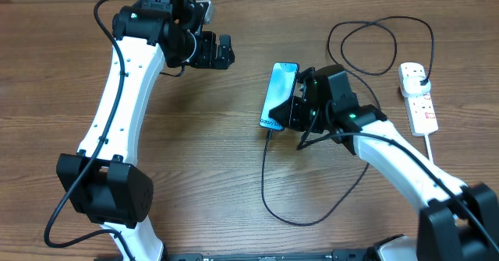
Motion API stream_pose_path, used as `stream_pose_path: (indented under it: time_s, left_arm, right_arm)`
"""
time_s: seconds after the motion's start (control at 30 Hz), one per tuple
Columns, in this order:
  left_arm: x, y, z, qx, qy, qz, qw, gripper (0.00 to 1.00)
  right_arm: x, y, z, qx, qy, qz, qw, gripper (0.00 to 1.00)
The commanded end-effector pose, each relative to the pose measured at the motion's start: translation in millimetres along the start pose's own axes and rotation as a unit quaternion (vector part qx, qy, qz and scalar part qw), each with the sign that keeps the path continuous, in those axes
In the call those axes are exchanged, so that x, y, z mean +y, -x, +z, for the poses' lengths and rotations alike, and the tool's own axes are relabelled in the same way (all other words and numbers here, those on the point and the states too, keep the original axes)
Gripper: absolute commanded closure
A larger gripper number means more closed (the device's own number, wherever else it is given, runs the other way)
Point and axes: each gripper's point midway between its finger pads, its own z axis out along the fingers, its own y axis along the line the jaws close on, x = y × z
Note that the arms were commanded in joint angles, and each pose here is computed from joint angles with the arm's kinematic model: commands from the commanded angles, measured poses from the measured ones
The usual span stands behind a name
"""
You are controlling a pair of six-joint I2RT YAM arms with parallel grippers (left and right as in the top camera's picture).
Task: Plug charger to phone and switch on socket
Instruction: 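Lower the phone onto the table with the right gripper and release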
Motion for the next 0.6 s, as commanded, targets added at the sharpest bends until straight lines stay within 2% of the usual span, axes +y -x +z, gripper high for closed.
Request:
stream_pose_path:
  time_s: [0.0,0.57]
  left_arm:
    - [11.1,5.3,-8.8,-0.016,0.043,0.008,0.999,0.00]
    - [11.1,5.2,-8.8,-0.015,0.043,0.008,0.999,0.00]
  right_arm:
    - [-10.6,-0.7,10.0,0.004,-0.015,-0.003,1.000,0.96]
    - [-59.1,-19.8,58.8,0.057,-0.052,0.028,0.997,0.96]
